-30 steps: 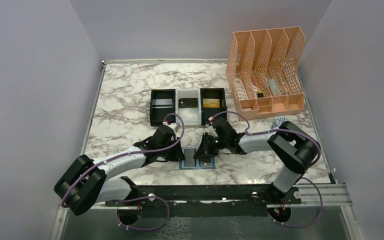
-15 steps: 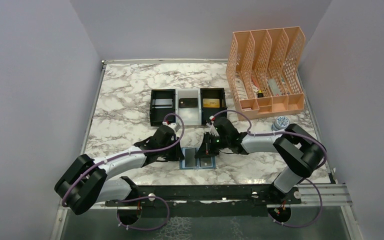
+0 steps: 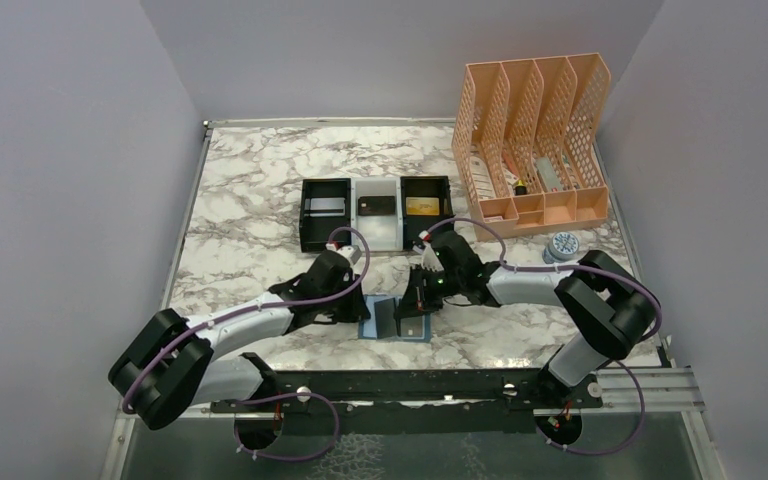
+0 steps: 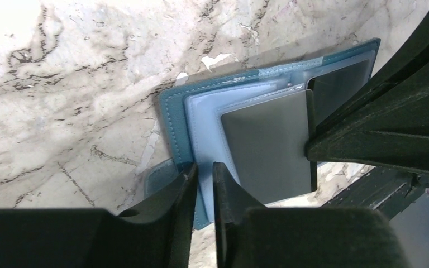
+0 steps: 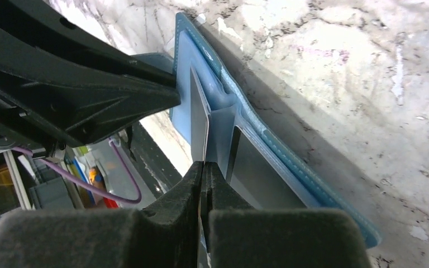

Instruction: Take the credit cards out of the card holder

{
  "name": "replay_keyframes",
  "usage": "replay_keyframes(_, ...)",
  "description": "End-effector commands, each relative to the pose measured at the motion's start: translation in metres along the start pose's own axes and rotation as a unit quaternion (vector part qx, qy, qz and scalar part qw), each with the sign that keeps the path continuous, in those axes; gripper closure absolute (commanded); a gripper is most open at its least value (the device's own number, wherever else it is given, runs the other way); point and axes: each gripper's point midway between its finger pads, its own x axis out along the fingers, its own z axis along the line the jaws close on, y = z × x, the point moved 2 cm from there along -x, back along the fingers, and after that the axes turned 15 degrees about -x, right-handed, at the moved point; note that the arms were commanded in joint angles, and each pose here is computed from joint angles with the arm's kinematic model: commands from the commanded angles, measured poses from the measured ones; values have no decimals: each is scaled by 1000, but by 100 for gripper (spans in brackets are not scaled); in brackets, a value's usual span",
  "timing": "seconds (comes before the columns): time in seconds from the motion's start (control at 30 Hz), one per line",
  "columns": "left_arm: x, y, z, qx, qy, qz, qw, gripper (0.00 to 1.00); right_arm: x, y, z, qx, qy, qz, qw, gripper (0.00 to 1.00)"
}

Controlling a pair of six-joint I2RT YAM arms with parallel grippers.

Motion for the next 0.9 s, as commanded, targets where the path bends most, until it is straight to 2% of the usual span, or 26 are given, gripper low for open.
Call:
replay_keyframes(0.0, -7, -2, 2, 10, -12, -10, 1000, 75, -2, -4, 14, 3, -46, -5, 999, 97)
replay_keyframes(0.17, -23, -13, -24, 9, 39, -38, 998, 58, 3, -8, 10, 33, -41, -17, 998, 97)
replay_keyframes(0.4, -35, -16, -49, 16, 96, -42, 994, 54, 14, -10, 0, 65, -33, -31, 997, 96)
replay_keyframes(0.5, -27, -7, -48, 16, 104, -17, 994, 56, 17, -7, -5, 76, -28, -33, 996, 95)
replay_keyframes(0.63, -11, 3, -39, 17, 88, 10, 996, 65, 17, -3, -10, 87, -19, -35, 995, 93)
replay_keyframes(0.87, 4, 6, -26, 14, 51, 14, 999, 77, 19, 2, -10, 95, -25, -25, 995, 93)
